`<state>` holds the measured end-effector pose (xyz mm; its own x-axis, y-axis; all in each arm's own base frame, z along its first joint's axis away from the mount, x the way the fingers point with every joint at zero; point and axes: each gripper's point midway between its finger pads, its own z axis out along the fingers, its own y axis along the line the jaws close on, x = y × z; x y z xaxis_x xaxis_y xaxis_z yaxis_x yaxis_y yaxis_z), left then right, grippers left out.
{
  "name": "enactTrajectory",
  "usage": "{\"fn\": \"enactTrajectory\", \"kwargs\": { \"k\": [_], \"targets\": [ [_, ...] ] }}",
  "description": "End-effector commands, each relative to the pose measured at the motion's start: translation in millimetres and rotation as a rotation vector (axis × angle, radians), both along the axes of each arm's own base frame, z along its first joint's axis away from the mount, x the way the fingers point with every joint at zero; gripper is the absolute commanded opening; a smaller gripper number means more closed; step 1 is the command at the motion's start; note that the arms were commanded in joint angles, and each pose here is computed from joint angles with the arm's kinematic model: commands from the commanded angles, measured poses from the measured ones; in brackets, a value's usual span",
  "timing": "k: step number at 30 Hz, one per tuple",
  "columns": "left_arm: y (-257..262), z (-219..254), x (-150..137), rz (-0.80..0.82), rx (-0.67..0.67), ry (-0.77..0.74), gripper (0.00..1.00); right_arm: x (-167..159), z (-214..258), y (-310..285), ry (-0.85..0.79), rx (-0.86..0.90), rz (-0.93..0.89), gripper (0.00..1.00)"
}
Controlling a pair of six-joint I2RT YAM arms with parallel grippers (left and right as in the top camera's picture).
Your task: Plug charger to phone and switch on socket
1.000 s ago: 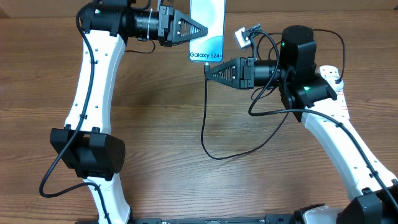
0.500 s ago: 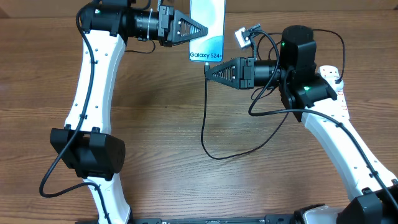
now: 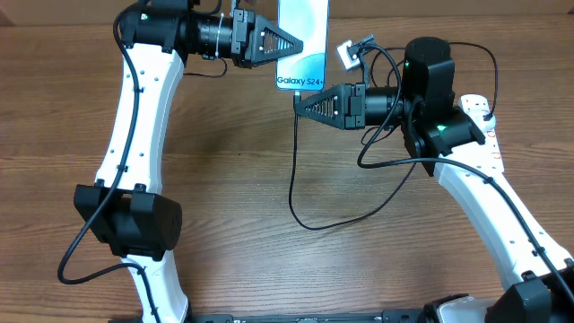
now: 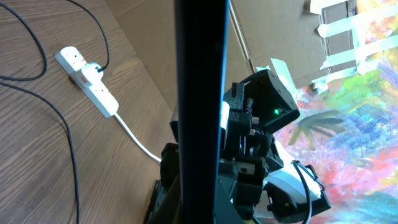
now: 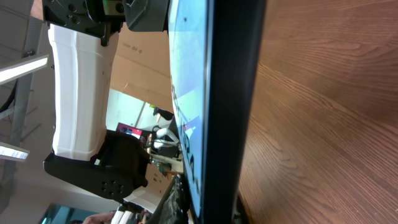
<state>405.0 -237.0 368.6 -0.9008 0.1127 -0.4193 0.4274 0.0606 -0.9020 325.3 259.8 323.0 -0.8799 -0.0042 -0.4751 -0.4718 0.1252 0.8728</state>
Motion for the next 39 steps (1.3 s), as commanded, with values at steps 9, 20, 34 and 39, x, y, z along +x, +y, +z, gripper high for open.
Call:
{"fn": "enactTrajectory", "kwargs": {
  "k": [9,20,34,39],
  "targets": [
    [-5,13,-11,-0.047,-0.046,-0.032,0.04,2,16,-3,-0.056,0.006,-0.030,0.04],
    [-1,12,-8,-0.034,-0.040,-0.032,0.04,9,17,-13,-0.057,0.007,-0.055,0.04],
    [-2,12,-9,-0.036,-0.040,-0.027,0.04,15,14,-10,-0.060,-0.009,-0.095,0.04],
    [-2,12,-9,-0.035,-0.038,-0.005,0.04,20,11,-3,-0.068,-0.029,-0.136,0.04]
  ]
}}
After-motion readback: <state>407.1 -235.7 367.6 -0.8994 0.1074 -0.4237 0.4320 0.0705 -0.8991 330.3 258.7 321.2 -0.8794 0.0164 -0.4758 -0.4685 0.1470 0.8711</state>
